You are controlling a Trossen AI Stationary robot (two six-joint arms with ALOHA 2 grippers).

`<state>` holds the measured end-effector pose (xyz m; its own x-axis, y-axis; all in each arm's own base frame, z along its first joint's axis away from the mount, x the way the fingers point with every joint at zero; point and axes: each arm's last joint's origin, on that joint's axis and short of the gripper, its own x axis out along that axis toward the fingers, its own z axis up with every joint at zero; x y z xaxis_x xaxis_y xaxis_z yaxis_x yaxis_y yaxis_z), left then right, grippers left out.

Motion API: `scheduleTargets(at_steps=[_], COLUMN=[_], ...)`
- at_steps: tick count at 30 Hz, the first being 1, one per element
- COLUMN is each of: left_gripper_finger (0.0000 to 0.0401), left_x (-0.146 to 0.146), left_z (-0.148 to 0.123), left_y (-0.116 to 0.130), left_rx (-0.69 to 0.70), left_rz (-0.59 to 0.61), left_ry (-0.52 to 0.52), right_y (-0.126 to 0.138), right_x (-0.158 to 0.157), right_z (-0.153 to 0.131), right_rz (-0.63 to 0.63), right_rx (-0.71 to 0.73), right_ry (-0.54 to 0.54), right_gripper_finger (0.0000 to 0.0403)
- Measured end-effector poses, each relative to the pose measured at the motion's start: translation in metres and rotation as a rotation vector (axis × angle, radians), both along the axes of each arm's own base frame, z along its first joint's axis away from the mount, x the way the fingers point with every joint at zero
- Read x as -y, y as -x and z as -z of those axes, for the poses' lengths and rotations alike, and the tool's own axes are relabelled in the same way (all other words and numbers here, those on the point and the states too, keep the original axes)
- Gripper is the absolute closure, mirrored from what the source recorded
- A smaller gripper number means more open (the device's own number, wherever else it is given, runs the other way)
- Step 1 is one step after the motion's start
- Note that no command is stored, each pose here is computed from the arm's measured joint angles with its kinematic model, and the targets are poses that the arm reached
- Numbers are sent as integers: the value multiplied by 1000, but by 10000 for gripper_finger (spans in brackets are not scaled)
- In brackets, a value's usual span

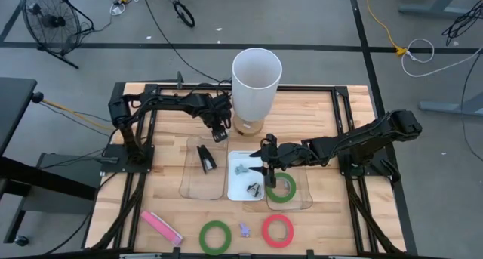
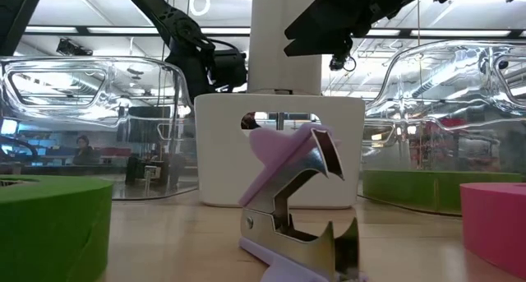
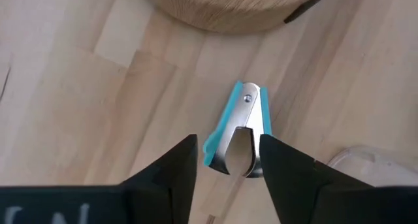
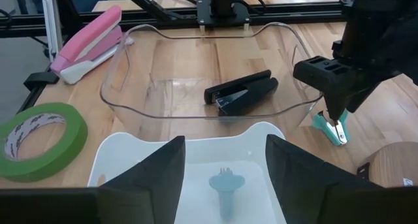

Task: Pick and place Stapler, Stapler remover, tape
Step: Put the light blue staple remover into the white bin

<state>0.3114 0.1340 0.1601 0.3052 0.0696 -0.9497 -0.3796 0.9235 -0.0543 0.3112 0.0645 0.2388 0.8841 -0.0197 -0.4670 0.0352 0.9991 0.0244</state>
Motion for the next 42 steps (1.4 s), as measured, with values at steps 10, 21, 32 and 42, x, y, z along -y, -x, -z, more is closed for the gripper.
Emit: scheduleTargets(at_steps=[10, 21, 32, 42], left_gripper_finger=[390, 399, 400, 401], left_x=[0, -1, -13, -8], left_z=[0, -1, -36, -80], left_y=[1, 3, 26, 56], left_rx=[-10, -40, -90, -45], left_rz=[-16, -45, -128, -158], left_ry=[-12, -43, -175, -199], right_y=[0, 0, 0, 0], right_x=[0, 0, 0, 0], right_z=[0, 0, 0, 0], right_rz=[0, 0, 3, 3], right_rx=[3, 3, 3, 3], right_ry=[1, 1, 2, 1], right_gripper_finger=[191, 191, 191, 191])
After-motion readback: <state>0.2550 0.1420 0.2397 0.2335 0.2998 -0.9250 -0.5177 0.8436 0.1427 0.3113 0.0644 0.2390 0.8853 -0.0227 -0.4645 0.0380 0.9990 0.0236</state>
